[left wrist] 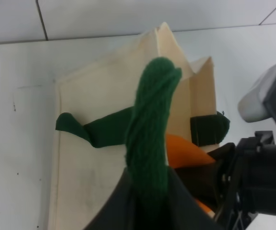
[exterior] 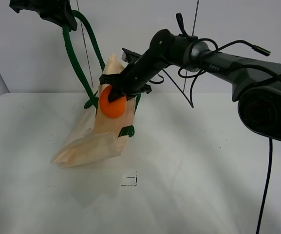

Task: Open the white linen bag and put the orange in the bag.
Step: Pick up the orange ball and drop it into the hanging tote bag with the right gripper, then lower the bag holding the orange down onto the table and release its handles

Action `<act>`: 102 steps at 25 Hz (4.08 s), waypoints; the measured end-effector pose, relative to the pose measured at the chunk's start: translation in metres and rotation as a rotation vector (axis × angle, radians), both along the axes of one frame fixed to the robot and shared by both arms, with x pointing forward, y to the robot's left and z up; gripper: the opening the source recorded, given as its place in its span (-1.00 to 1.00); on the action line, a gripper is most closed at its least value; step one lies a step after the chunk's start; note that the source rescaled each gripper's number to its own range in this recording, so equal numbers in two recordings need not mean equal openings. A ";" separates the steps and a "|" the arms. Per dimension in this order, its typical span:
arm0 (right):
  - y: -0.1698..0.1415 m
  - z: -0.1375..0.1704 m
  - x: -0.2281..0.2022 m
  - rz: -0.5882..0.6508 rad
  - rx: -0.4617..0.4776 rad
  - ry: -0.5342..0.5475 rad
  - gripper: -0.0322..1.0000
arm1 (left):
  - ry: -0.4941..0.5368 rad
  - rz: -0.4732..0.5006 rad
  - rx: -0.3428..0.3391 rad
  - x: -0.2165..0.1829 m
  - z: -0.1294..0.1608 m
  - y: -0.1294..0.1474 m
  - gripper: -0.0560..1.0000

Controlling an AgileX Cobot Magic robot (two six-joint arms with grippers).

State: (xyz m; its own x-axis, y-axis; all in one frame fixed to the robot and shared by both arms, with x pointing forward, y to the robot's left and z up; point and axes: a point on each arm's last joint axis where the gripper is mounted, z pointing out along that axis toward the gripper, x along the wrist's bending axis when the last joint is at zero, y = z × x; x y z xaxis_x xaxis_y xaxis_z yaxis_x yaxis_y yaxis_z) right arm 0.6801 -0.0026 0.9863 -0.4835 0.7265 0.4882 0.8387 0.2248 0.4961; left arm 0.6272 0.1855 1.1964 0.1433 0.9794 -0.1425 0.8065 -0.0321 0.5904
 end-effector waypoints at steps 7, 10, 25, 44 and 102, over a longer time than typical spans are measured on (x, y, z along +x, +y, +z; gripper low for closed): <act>-0.007 0.002 0.000 0.037 -0.105 -0.055 0.93 | 0.000 0.000 -0.001 0.000 0.000 0.000 -0.89; -0.020 0.009 -0.002 0.007 -0.261 -0.049 0.99 | 0.001 -0.001 -0.001 0.000 0.000 0.000 -0.89; -0.159 0.013 0.043 -0.263 -0.548 0.044 1.00 | 0.001 -0.001 -0.001 0.000 0.000 0.000 -0.89; -0.246 0.031 0.042 -0.399 -0.561 0.105 1.00 | 0.001 -0.001 -0.001 0.000 0.000 0.000 -0.89; -0.296 0.068 -0.445 -0.649 -0.325 -0.655 1.00 | 0.000 -0.007 0.004 0.000 0.000 0.000 -0.89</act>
